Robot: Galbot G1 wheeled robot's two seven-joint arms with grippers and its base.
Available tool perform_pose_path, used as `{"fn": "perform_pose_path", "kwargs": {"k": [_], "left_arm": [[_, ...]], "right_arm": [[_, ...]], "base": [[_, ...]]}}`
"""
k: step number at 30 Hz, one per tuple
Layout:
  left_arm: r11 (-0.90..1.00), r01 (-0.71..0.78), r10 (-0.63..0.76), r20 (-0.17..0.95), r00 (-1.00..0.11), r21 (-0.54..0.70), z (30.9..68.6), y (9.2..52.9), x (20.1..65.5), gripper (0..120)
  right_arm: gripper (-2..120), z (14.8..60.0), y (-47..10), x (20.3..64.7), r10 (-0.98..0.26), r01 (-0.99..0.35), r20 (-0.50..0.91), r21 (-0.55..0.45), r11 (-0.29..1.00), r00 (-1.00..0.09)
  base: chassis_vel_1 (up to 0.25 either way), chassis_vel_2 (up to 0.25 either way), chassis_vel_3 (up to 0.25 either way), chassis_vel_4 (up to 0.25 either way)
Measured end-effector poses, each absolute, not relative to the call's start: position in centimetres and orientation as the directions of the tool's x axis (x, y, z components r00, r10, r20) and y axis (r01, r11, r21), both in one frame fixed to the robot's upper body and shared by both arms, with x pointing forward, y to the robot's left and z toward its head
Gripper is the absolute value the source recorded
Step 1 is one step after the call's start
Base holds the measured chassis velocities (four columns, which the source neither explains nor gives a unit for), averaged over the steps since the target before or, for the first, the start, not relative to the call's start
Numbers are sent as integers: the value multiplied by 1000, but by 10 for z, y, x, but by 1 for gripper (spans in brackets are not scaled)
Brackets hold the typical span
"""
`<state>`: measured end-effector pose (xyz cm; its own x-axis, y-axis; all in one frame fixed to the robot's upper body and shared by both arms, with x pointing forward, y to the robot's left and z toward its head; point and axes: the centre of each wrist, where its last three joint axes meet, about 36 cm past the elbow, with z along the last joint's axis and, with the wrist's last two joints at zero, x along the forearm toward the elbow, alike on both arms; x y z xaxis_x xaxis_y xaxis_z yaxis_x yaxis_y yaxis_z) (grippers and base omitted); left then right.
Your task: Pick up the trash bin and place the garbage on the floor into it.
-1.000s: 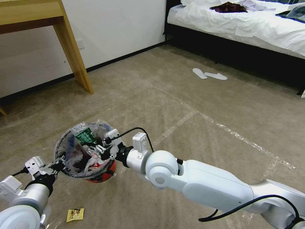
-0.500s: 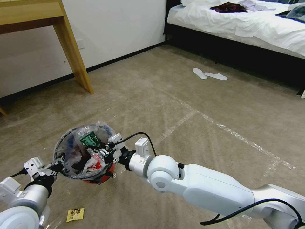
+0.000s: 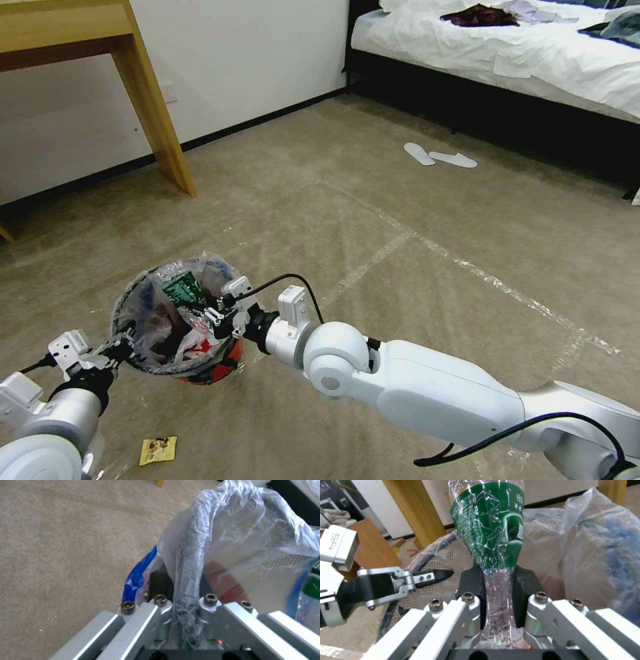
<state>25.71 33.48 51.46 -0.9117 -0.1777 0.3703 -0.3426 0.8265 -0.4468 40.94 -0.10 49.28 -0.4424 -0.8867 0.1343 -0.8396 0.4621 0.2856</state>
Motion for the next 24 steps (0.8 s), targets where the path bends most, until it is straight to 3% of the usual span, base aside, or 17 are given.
{"fn": "perform_pose_path", "kwargs": {"k": [19, 24], "left_arm": [[824, -342, -178, 368, -913, -451, 513, 338, 261, 2], [823, -342, -177, 366, -913, -453, 512, 338, 263, 2]], "right_arm": [[14, 472, -2, 410, -880, -840, 145, 263, 475, -452], [31, 467, -4, 409, -878, -838, 154, 260, 479, -454]], "base": [[0, 0, 0, 0], [0, 0, 0, 0]]}}
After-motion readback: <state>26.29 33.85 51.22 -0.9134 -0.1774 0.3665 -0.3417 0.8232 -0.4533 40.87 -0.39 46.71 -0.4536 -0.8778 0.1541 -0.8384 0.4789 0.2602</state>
